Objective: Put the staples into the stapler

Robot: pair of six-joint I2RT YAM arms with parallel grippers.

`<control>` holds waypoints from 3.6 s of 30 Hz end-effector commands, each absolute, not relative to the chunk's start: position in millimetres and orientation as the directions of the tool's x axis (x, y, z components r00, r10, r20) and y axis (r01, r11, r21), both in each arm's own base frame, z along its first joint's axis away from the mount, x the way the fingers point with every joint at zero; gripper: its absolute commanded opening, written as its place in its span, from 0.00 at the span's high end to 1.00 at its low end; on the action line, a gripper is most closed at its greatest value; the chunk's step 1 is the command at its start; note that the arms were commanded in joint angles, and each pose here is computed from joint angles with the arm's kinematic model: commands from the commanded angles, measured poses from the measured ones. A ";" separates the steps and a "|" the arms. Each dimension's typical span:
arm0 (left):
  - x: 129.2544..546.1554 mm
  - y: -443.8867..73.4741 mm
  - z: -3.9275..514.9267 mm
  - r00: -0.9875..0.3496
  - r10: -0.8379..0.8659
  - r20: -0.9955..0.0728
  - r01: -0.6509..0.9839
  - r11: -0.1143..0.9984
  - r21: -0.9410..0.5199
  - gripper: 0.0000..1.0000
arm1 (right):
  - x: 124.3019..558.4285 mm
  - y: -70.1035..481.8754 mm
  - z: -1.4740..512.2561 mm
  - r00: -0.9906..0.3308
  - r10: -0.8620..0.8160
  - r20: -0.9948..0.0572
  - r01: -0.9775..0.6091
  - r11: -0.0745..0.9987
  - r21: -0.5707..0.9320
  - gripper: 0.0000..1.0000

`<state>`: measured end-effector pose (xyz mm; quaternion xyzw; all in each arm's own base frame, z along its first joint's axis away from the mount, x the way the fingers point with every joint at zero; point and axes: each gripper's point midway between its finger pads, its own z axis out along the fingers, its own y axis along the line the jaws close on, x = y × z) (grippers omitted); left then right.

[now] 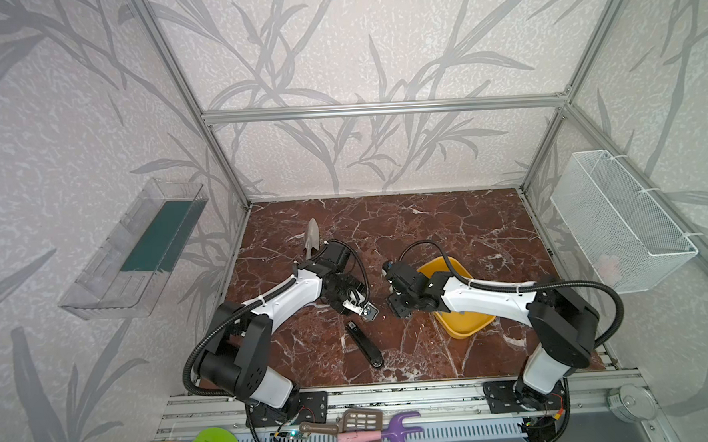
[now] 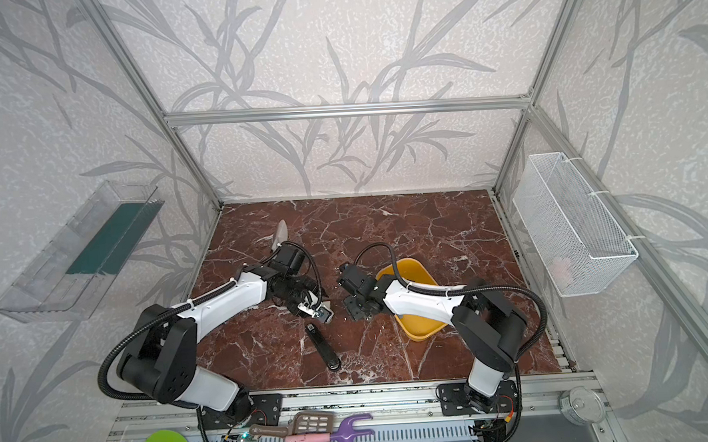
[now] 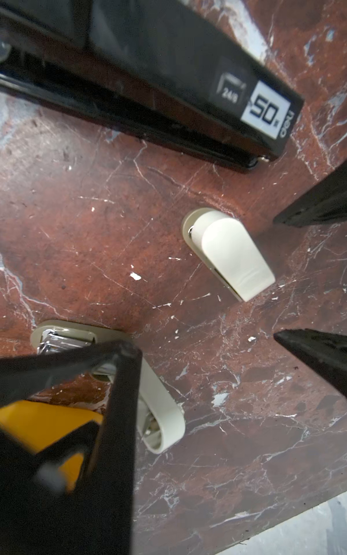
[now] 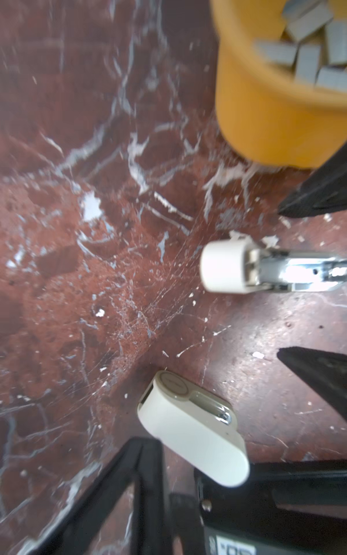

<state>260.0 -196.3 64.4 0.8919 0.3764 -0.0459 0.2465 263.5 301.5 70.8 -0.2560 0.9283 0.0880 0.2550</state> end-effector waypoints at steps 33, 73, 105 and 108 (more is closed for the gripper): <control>247.9 -243.9 59.6 0.650 0.698 -0.300 0.758 -0.568 0.320 0.47 | 253.8 266.3 164.3 -0.572 -0.202 -0.795 -0.492 0.860 0.136 0.19; 243.2 -233.3 38.7 0.571 0.753 -0.327 0.816 -0.566 0.120 0.61 | 252.9 263.6 164.9 -0.571 -0.198 -0.797 -0.489 0.862 0.136 0.17; 233.5 -268.7 219.3 0.709 0.349 -0.613 0.700 -0.239 0.673 1.00 | 227.3 275.4 209.7 -0.435 -0.034 -0.900 -0.640 0.715 0.282 0.26; 223.1 -269.6 226.6 0.701 0.328 -0.634 0.711 -0.246 0.659 1.00 | 225.3 276.6 211.9 -0.432 -0.017 -0.902 -0.647 0.702 0.297 0.34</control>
